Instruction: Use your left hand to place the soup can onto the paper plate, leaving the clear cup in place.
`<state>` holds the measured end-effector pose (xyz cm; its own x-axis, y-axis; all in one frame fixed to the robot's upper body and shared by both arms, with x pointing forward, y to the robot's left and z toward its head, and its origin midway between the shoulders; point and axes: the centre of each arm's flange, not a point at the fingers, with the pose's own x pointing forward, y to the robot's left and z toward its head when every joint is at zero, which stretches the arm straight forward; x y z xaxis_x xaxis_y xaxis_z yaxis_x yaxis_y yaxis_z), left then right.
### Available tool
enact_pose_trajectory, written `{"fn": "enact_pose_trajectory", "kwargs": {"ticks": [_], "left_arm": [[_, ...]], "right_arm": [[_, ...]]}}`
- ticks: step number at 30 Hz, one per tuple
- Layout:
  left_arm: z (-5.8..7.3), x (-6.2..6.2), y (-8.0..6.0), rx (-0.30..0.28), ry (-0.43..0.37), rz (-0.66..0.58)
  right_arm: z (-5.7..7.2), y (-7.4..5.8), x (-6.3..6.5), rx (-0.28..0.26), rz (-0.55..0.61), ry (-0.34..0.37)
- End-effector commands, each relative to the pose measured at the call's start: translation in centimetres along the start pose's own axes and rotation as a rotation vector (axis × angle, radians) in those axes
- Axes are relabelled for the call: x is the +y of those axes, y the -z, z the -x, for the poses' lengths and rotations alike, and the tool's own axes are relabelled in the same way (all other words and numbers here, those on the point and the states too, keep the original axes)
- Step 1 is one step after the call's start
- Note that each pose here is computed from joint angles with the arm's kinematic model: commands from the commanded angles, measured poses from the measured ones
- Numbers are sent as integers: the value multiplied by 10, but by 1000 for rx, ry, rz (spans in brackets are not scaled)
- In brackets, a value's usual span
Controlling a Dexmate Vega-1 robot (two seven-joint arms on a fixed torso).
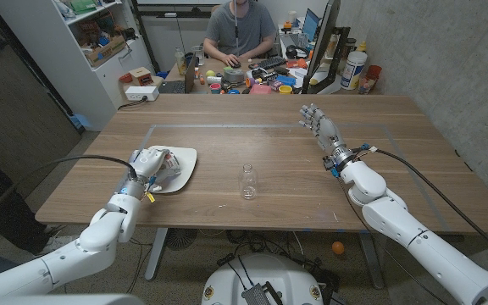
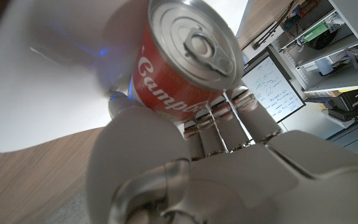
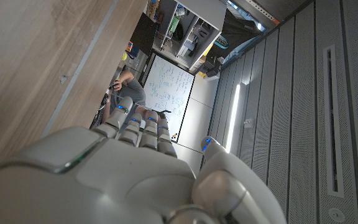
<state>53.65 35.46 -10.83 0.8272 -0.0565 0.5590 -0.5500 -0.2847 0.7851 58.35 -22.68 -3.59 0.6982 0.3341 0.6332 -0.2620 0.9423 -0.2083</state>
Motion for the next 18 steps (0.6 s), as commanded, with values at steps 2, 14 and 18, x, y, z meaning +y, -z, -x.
{"fn": "enact_pose_trajectory", "kwargs": {"ticks": [2,14,18], "left_arm": [[-2,4,3,-22,181,-19],[-11,22,11,-39,345,22],[-12,29,17,-31,347,64]], "right_arm": [[3,-1,-1,-3,-2,7],[3,1,2,4,-6,10],[3,1,2,3,-1,4]]}}
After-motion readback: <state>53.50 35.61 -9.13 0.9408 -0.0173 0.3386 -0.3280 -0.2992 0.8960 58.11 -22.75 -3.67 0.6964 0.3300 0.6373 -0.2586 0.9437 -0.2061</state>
